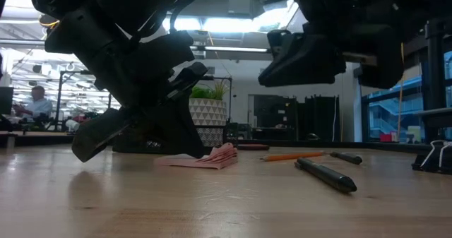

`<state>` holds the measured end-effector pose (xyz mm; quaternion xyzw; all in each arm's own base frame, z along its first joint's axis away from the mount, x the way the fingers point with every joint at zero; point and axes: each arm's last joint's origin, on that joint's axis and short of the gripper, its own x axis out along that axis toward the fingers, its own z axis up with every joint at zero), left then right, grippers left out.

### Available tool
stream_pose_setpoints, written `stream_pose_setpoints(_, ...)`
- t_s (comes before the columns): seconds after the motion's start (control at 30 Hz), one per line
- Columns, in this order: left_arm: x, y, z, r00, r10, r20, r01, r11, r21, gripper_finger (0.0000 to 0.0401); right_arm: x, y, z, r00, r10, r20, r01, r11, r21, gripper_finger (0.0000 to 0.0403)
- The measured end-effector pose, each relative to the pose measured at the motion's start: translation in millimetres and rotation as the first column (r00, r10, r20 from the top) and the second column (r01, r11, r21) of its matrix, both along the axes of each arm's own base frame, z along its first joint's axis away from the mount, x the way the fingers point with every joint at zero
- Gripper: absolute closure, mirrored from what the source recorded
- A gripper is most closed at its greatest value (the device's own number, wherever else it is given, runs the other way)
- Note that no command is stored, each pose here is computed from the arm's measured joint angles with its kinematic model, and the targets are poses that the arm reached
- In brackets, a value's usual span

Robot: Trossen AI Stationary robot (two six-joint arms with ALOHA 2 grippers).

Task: Pick and place office supplies into organizer
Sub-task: Put the white notepad into the black desk organizer

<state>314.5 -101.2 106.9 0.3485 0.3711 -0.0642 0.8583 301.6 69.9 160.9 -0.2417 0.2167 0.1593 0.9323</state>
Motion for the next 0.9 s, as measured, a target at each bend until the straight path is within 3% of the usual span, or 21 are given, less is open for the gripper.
stream_pose_setpoints(0.33,0.0,-0.2,0.0,1.000,0.000,0.000,0.000,1.000,-0.002,0.0398,2.7,0.5,-5.0,1.000,-0.001,0.003,0.001,1.000,0.001,0.0269)
stream_pose_setpoints(0.5,0.0,-0.2,0.0,1.000,0.000,0.000,0.000,1.000,-0.002,0.0398,2.3,2.3,-5.0,1.000,0.005,0.004,-0.005,1.000,-0.003,0.0263)
stream_pose_setpoints(0.63,0.0,-0.1,0.0,1.000,-0.001,0.000,0.001,1.000,-0.002,0.0398,2.3,-0.1,-5.5,0.998,-0.060,0.006,0.060,0.997,-0.044,0.0263)
stream_pose_setpoints(0.9,0.1,-0.6,0.2,1.000,-0.014,-0.002,0.014,1.000,-0.016,0.0398,7.1,4.5,-15.9,1.000,0.005,-0.008,-0.006,0.983,-0.181,0.0263)
